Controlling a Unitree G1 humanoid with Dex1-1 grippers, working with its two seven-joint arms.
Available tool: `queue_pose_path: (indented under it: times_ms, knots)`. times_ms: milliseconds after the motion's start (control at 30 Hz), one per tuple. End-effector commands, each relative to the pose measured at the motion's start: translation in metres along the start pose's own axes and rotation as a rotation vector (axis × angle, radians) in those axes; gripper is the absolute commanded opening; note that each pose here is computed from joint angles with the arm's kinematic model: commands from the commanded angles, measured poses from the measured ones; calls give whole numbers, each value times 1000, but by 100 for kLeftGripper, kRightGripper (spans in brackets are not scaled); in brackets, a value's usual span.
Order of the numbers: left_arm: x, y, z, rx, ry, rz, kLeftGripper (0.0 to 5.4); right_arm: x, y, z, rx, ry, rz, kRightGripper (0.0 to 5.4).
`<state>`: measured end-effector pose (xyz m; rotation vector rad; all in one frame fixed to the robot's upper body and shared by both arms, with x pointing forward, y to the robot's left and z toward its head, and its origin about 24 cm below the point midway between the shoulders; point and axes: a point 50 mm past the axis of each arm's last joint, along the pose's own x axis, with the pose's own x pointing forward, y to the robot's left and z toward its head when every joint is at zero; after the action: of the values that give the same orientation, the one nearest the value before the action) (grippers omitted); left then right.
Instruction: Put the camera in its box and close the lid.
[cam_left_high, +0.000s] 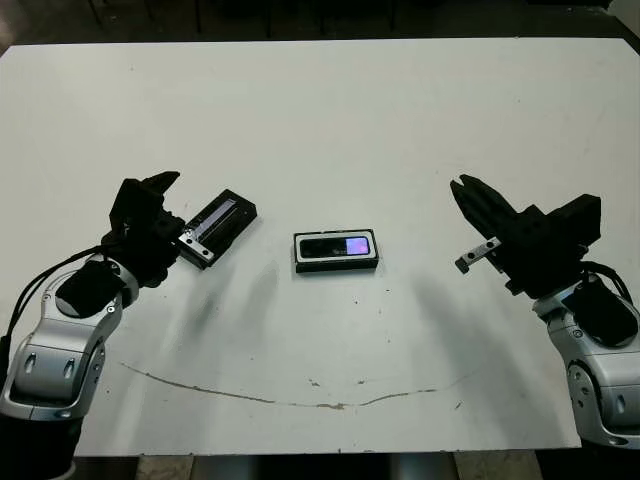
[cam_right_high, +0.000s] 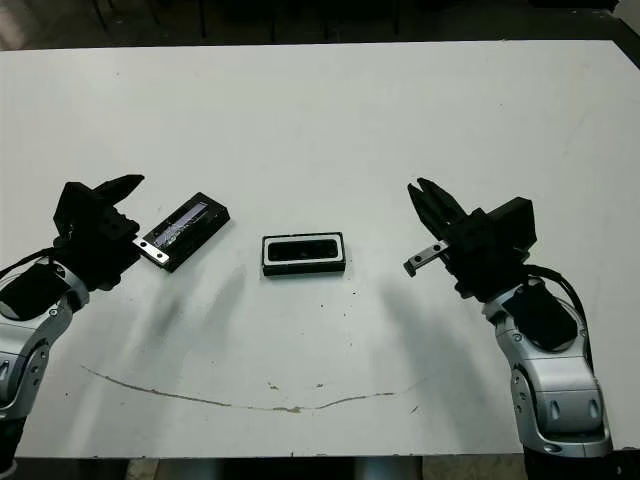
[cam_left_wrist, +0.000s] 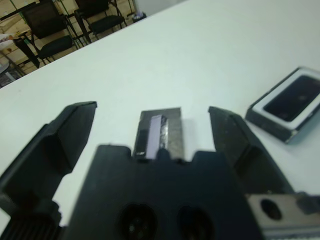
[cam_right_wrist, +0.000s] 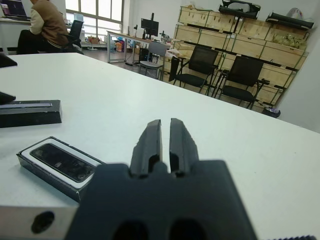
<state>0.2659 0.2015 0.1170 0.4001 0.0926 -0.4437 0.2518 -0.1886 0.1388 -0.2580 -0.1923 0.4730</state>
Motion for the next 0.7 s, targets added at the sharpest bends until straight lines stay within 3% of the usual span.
queue_pose_path:
  times_ms: [33, 400, 700]
  knots:
    - [-1, 0, -16, 18, 96, -18, 539, -3, 1, -5, 3, 32, -5, 0]
    - [3, 0, -33, 63, 181, -69, 539, -4, 3, -3, 15, 34, -15, 0]
    - [8, -4, -51, -35, 246, -87, 539, -5, 3, -2, 11, 40, -23, 0]
